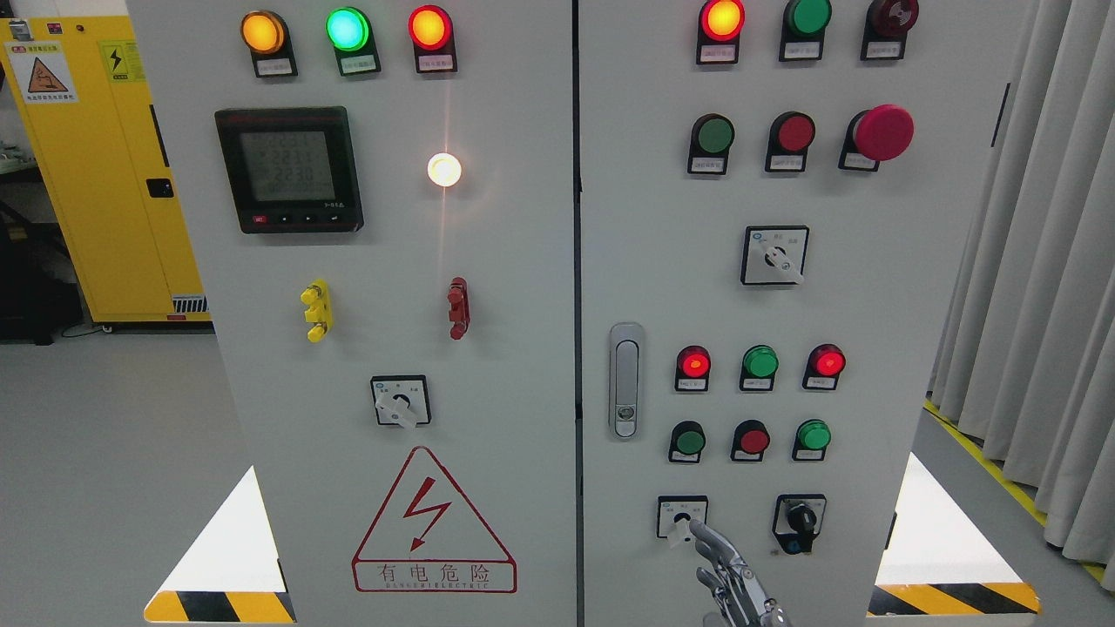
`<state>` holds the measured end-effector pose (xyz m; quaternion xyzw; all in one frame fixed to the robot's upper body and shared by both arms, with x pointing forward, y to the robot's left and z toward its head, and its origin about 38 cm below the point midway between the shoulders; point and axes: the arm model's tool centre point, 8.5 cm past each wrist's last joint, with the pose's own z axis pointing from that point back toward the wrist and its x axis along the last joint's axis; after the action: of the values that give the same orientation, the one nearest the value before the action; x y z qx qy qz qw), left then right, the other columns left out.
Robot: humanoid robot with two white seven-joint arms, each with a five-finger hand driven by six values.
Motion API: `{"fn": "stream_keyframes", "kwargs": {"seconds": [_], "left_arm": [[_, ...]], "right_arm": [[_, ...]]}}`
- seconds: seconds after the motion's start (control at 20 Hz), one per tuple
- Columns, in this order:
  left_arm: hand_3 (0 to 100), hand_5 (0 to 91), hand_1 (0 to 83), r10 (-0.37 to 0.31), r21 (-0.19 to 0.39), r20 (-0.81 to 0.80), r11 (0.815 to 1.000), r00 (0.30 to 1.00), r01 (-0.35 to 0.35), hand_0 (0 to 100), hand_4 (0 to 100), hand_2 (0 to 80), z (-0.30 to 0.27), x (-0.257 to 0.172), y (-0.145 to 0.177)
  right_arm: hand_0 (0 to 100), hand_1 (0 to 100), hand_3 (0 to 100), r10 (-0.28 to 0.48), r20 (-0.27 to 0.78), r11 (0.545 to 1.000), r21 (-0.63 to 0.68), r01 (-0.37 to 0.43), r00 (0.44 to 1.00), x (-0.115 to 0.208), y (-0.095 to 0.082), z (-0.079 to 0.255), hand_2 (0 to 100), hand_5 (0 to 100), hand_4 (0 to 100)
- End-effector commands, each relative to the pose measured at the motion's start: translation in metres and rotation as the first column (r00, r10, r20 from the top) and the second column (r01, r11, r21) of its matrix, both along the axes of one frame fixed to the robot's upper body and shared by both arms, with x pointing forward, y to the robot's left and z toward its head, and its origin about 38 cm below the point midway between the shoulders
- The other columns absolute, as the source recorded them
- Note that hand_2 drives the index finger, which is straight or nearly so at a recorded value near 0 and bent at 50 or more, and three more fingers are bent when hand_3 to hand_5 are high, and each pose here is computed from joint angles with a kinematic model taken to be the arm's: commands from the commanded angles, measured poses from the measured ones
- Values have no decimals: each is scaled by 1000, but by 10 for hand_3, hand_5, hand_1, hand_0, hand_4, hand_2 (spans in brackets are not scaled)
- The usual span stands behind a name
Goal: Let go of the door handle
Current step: 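Raise the right hand toward the silver door handle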
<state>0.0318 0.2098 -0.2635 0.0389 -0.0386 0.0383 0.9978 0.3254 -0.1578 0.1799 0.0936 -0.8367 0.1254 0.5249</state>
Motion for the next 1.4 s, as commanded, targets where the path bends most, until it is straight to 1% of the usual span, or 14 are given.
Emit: {"fn": "stream_keyframes", "kwargs": {"seconds": [0.0,0.35,0.45,0.5,0.55,0.6,0.65,0.7,0.75,0.85,1.0,1.2,1.25,1.35], "left_arm": [[0,0,556,0,-1,13,1000,1000,0,120,0,0,0,4,0],[0,0,556,0,-1,13,1000,1000,0,120,0,0,0,4,0],[0,0,556,0,-1,13,1000,1000,0,120,0,0,0,4,0],[0,0,556,0,-1,13,1000,1000,0,120,0,0,0,4,0],[0,0,556,0,-1,13,1000,1000,0,120,0,0,0,4,0],[0,0,556,0,-1,13,1000,1000,0,120,0,0,0,4,0],[0,0,556,0,-1,13,1000,1000,0,120,0,0,0,4,0],[0,0,556,0,-1,13,1000,1000,0,120,0,0,0,4,0],[0,0,556,0,-1,13,1000,1000,0,120,0,0,0,4,0],[0,0,556,0,-1,13,1000,1000,0,120,0,0,0,4,0],[0,0,556,0,-1,13,1000,1000,0,120,0,0,0,4,0],[0,0,556,0,-1,13,1000,1000,0,120,0,0,0,4,0],[0,0,556,0,-1,13,1000,1000,0,120,0,0,0,4,0],[0,0,556,0,-1,13,1000,1000,0,120,0,0,0,4,0]], "right_arm": [[397,211,0,-5,8,1000,-2,5,1000,1,-1,3,0,0,0],[380,209,0,-8,19,1000,-7,8,1000,2,0,6,0,0,0],[338,231,0,-14,29,1000,-10,14,999,2,0,9,0,0,0],[292,305,102,-27,35,999,-24,28,999,3,0,10,0,109,241],[276,352,295,-48,44,997,-54,51,998,6,-1,12,0,351,465],[281,372,374,-74,47,993,-91,78,996,7,-2,11,0,454,536],[295,406,518,-104,56,987,-120,110,993,7,-3,10,0,613,656],[327,416,577,-139,70,978,-145,148,988,8,-4,12,0,683,709],[389,423,673,-173,93,968,-167,187,980,11,-5,16,0,785,777],[456,450,818,-224,145,940,-230,253,964,16,-5,23,0,980,901],[529,444,867,-262,218,880,-346,325,940,17,0,27,0,1000,943],[543,438,885,-323,369,758,-450,472,871,23,9,40,0,1000,964],[545,431,985,-325,399,725,-477,497,857,27,11,42,0,1000,998],[536,423,1000,-312,444,680,-514,524,840,30,18,46,0,1000,1000]]}}
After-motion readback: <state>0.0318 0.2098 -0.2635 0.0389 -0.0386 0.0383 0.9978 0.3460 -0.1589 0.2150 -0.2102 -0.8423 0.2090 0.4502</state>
